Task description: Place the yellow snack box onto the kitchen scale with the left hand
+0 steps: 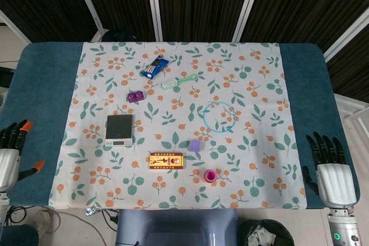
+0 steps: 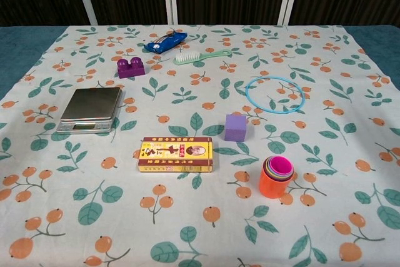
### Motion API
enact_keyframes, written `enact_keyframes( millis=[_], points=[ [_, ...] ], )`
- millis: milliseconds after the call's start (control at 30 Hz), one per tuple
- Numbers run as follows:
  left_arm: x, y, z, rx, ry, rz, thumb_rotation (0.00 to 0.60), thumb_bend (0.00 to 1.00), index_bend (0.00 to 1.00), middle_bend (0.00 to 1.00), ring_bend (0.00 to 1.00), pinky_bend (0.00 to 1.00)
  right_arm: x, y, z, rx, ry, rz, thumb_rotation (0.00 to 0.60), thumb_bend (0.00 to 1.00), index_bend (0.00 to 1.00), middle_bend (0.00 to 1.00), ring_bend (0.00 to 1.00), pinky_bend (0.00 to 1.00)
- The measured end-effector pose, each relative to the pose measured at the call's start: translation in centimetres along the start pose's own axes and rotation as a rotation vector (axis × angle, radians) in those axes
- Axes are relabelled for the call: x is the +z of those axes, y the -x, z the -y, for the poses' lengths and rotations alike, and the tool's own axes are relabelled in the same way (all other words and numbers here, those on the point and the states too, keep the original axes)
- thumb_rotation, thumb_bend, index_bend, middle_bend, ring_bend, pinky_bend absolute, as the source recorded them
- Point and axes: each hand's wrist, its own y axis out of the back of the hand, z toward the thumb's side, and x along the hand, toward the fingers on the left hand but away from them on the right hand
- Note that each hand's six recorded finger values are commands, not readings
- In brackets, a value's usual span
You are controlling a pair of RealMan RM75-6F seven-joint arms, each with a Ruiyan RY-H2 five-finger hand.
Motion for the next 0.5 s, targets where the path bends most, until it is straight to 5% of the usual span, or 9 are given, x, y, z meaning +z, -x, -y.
enact_keyframes(
  millis=[100, 200, 500],
  points=[
    [0.2, -0.1, 0.0, 0.003, -0.009, 0.015, 0.600, 0.28, 0.00, 0.48, 0.54, 0.60, 0.0, 0.0, 0.1, 0.003, -0.001, 0.001, 0.600, 0.51, 0.03, 0.07, 0.06, 0.01],
    [0.8, 0.0, 0.1, 0.002, -0.002, 0.043, 0.600, 0.42, 0.04, 0.63, 0.69, 0.71, -0.1, 0.0, 0.1, 0.004, -0.001, 0.004, 0.600, 0.51, 0.03, 0.07, 0.06, 0.01],
    [1.9, -0.8, 3.0, -0.150, -0.007, 0.080, 0.600, 0.59, 0.09, 0.75, 0.75, 0.75, -0.4, 0.1, 0.2, 0.012, -0.009, 0.020, 0.600, 0.51, 0.03, 0.07, 0.06, 0.01]
  ],
)
